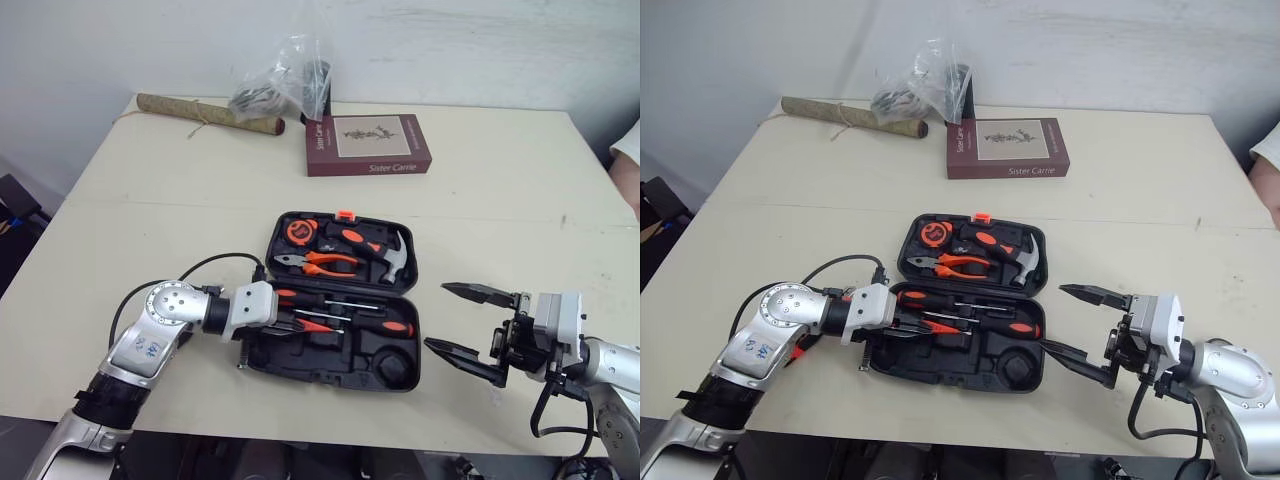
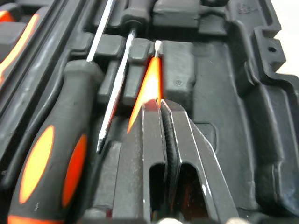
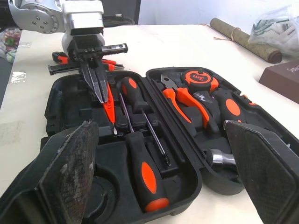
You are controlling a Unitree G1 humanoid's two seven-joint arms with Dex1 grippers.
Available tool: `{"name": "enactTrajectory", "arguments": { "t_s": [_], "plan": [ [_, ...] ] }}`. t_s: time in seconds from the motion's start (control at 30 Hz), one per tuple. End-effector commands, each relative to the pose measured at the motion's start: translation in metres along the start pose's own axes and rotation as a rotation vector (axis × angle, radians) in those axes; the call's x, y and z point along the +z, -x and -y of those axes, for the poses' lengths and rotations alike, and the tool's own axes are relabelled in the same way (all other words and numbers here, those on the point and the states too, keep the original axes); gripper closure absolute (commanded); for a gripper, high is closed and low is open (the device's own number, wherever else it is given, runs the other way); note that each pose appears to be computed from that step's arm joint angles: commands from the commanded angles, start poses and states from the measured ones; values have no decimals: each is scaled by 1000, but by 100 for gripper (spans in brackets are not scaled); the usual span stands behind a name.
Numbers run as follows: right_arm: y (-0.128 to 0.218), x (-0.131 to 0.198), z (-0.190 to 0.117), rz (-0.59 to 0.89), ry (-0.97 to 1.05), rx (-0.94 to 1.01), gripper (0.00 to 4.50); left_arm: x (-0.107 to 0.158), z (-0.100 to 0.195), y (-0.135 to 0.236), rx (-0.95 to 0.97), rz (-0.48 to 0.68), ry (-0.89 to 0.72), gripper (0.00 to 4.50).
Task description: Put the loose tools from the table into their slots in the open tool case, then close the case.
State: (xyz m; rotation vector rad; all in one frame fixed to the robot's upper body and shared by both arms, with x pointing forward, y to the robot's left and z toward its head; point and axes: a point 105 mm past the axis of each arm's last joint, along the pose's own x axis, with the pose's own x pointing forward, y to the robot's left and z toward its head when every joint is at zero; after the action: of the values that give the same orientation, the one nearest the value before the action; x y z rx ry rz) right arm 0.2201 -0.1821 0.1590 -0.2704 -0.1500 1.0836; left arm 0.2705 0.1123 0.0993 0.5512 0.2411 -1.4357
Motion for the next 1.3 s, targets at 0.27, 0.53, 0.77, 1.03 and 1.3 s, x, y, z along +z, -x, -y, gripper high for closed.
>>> {"name": "enactTrajectory", "arguments": {
  "t_s": [0.27, 0.53, 0.77, 1.03, 1.3],
  "plan": [
    [27, 0, 14, -39, 66, -44, 0, -5, 0, 10, 88, 97, 111, 447],
    [101, -12, 30, -165, 92, -243, 0, 0, -3, 113, 377, 233, 135, 424],
    [222, -30, 29, -424, 127, -590, 0, -76, 29, 257, 988, 7, 313, 149],
    [307, -43, -2, -632, 44, -853, 0, -124, 115, 338, 1357, -188, 489, 4],
    [294, -59, 3, -555, 36, -864, 0, -108, 90, 306, 1266, -83, 427, 4]
  ]
}}
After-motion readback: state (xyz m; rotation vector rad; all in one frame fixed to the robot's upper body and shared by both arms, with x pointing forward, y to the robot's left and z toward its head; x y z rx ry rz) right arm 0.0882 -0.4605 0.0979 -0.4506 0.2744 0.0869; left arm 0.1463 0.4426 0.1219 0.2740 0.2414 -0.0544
